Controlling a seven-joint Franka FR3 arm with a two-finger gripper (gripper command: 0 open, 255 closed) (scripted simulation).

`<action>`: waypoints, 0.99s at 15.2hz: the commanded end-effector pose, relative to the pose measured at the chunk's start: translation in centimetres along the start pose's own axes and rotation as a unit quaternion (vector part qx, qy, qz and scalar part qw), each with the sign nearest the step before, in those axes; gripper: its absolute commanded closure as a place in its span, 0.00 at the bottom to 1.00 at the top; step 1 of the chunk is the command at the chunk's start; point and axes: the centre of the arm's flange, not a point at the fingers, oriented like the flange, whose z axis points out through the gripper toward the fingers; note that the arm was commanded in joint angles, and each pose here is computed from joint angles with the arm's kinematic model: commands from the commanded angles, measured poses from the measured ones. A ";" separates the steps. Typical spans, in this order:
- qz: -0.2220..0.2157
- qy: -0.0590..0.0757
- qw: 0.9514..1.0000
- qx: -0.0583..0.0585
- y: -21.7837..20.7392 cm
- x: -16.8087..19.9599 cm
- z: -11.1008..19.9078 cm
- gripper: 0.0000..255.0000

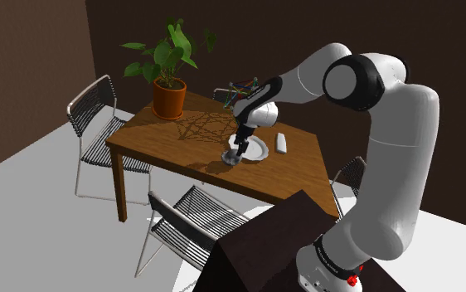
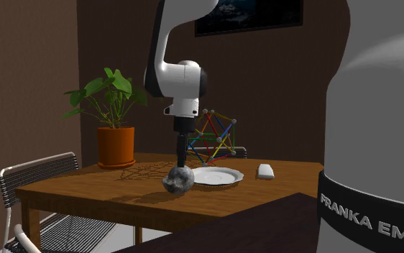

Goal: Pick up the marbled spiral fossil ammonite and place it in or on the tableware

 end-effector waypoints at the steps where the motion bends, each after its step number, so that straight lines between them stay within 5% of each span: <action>1: 0.000 0.000 1.000 0.000 0.0 -0.1 1.1 0.00; 10: 0.000 0.000 1.000 0.000 0.0 -0.1 1.9 0.00; 11: 0.000 0.000 1.000 0.000 0.0 -0.1 1.9 1.00; 15: 0.000 0.000 1.000 0.000 0.0 -0.1 1.9 1.00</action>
